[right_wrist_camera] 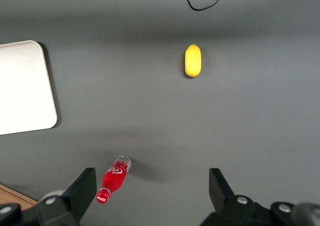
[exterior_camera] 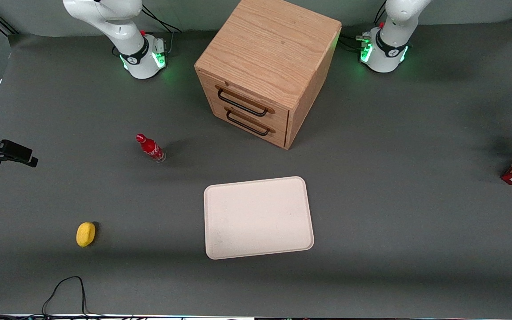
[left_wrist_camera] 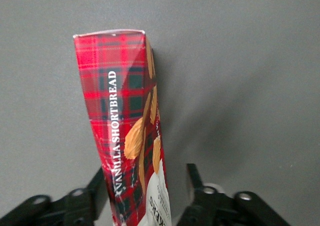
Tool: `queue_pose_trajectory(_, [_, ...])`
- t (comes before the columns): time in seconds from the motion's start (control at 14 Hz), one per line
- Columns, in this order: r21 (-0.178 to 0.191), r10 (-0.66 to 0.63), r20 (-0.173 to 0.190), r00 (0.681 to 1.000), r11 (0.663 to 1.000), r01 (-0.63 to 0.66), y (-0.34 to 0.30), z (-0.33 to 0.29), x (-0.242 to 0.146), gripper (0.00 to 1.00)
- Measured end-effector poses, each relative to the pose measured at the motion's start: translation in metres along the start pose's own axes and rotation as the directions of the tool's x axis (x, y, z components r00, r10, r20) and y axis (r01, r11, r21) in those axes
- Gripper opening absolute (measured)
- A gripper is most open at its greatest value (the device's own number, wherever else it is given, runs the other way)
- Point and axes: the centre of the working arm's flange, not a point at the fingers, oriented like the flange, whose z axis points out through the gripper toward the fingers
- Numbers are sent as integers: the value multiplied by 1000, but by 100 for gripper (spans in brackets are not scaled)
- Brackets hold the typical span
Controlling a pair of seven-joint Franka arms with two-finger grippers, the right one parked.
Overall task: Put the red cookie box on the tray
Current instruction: 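Lower the left gripper onto the box and close on its end, then lift the gripped shortbread box up off the table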
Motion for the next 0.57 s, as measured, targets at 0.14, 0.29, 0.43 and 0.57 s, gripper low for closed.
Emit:
queue_pose_trajectory(0.14, [2, -2, -1, 1000, 1000, 2, 0, 0, 0, 40])
queue_pose_trajectory(0.29, [5, -3, -1, 1000, 1000, 3, -1, -1, 0, 21])
queue_pose_trajectory(0.43, [11, -3, -1, 1000, 1000, 3, -2, -3, -1, 3])
queue_pose_trajectory(0.57, [36, -7, -1, 1000, 999, 7, -11, -21, -2, 3])
